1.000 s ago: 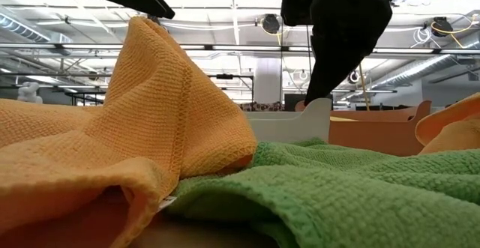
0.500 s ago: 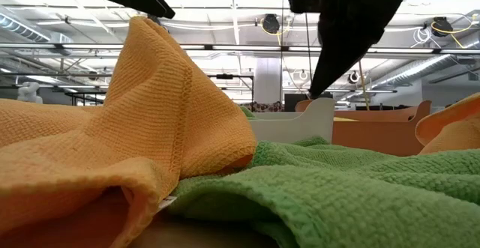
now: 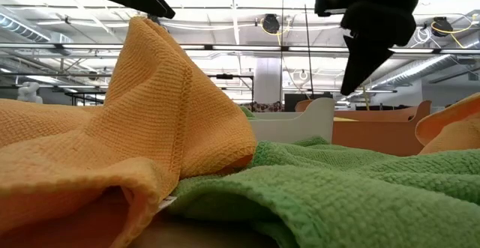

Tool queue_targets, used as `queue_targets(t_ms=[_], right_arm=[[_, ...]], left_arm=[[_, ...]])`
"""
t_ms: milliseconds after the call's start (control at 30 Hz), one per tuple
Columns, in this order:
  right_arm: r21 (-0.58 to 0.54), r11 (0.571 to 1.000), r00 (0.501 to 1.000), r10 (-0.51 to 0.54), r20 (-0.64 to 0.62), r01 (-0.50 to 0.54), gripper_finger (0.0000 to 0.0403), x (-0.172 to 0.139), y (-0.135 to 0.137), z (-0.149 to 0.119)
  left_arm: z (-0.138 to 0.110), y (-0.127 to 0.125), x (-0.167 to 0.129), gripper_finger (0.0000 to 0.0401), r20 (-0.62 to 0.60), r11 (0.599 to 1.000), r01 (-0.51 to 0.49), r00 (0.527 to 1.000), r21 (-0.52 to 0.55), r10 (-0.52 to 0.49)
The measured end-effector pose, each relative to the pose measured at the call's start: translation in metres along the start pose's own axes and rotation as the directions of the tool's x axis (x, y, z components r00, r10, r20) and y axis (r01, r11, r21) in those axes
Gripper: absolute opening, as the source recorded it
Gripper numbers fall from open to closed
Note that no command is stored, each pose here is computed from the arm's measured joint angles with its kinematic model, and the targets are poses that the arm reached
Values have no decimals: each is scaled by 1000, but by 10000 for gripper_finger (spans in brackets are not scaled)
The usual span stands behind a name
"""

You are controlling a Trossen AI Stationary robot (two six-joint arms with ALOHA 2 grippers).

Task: Sort microfiber towel by color & place in baskets
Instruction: Adjust the white bin

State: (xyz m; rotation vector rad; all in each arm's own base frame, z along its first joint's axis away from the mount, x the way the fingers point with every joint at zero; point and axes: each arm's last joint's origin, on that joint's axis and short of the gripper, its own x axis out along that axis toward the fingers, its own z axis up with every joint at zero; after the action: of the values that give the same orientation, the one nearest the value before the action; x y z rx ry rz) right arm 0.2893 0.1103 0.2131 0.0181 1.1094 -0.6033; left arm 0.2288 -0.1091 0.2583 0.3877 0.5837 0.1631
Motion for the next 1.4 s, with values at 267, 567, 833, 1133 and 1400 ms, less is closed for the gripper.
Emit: queue_targets(t_ms=[267,567,833,1133,1400], right_arm=[[1,1000,999,-14,-39,14,4,24,1,-1],[-31,998,998,-53,-16,52,2,31,-4,1],[-75,993,996,-88,10,89,1,33,-8,4],[-113,987,994,-108,31,111,0,33,-8,5],[-96,991,995,-92,48,96,0,33,-6,7]], left_arm=[[-1,3,2,238,-11,1000,-10,1000,-6,10],[-2,7,9,238,-32,1000,13,999,-20,-13],[-7,3,23,238,-84,999,50,995,-8,-51],[-8,4,27,238,-92,998,65,994,-9,-65],[-9,13,35,238,-114,999,23,993,-35,-27]])
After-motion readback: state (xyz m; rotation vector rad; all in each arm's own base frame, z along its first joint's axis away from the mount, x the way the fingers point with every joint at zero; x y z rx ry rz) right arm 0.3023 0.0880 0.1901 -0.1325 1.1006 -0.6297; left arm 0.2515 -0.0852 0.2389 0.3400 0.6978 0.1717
